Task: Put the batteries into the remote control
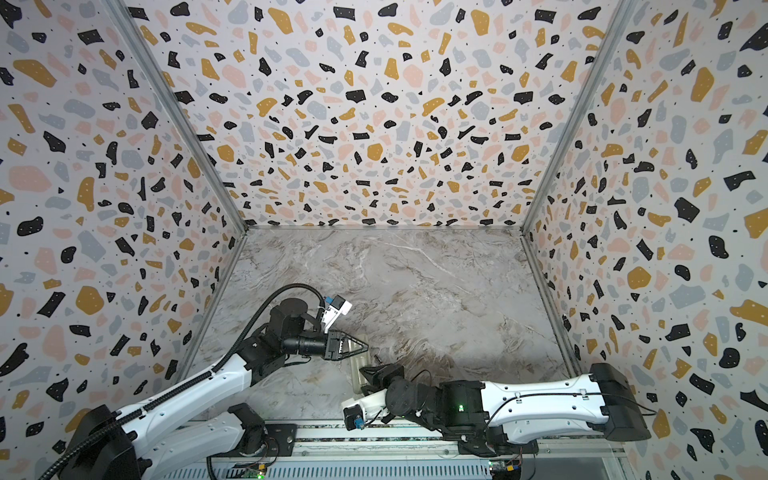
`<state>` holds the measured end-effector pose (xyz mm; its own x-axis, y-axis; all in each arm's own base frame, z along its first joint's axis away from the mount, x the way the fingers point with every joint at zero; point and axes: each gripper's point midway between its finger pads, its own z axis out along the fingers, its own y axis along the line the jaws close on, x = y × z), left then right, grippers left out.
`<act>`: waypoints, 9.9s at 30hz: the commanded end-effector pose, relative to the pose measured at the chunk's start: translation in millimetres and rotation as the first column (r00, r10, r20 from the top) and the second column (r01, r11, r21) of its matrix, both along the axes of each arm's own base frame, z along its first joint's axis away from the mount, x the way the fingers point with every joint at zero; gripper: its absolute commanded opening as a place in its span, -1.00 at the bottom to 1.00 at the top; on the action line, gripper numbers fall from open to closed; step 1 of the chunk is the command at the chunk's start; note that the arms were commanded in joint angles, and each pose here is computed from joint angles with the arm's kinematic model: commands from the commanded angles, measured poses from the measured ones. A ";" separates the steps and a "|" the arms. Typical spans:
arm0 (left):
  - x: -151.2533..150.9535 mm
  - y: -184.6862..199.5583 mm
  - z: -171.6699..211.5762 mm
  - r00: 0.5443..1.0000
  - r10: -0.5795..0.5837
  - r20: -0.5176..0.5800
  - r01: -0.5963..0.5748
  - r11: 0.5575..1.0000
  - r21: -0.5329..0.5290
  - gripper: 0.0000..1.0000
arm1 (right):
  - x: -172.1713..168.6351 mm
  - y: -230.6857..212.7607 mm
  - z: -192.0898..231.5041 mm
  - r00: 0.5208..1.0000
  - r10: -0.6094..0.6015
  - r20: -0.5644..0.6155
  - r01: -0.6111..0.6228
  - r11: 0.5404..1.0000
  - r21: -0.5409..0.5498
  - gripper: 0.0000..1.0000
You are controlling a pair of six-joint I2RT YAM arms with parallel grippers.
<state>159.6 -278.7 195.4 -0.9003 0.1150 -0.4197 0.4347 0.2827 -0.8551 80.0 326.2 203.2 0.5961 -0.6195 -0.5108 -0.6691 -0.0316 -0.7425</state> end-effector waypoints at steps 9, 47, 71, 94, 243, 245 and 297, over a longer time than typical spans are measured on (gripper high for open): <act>-5.9 -2.9 7.2 0.999 -0.045 0.012 0.046 0.999 -0.019 -1.00 | 7.1 -2.1 26.2 0.999 -0.043 0.021 0.041 0.995 0.095 -0.06; 4.7 -4.1 22.6 0.999 -0.007 0.052 0.008 1.000 -0.016 -1.00 | 7.0 0.1 17.5 0.999 -0.044 0.013 0.043 0.997 0.069 0.31; 62.2 16.1 29.1 0.947 0.295 0.129 -0.301 0.953 0.026 -1.00 | 22.6 -19.1 106.8 0.939 -0.068 -0.336 0.227 0.859 0.460 0.35; 90.9 32.3 10.7 0.753 0.624 0.209 -0.648 0.759 0.067 -1.00 | 112.6 -28.4 15.5 0.487 -0.237 -0.841 0.611 0.781 0.134 0.54; 99.7 24.2 -0.3 0.704 0.640 0.308 -0.695 0.711 0.110 -1.00 | 97.9 6.5 -62.7 0.399 -0.197 -0.896 0.442 0.897 0.000 -0.62; 100.3 25.5 -0.5 0.699 0.645 0.309 -0.700 0.706 0.109 -1.00 | 98.1 5.5 -64.3 0.397 -0.202 -0.895 0.444 0.896 -0.005 -0.62; 89.2 62.0 -26.3 0.686 0.622 0.378 -0.693 0.716 0.081 -1.00 | 153.5 -82.5 -144.1 0.205 -0.653 -0.729 0.698 0.620 -0.358 -0.63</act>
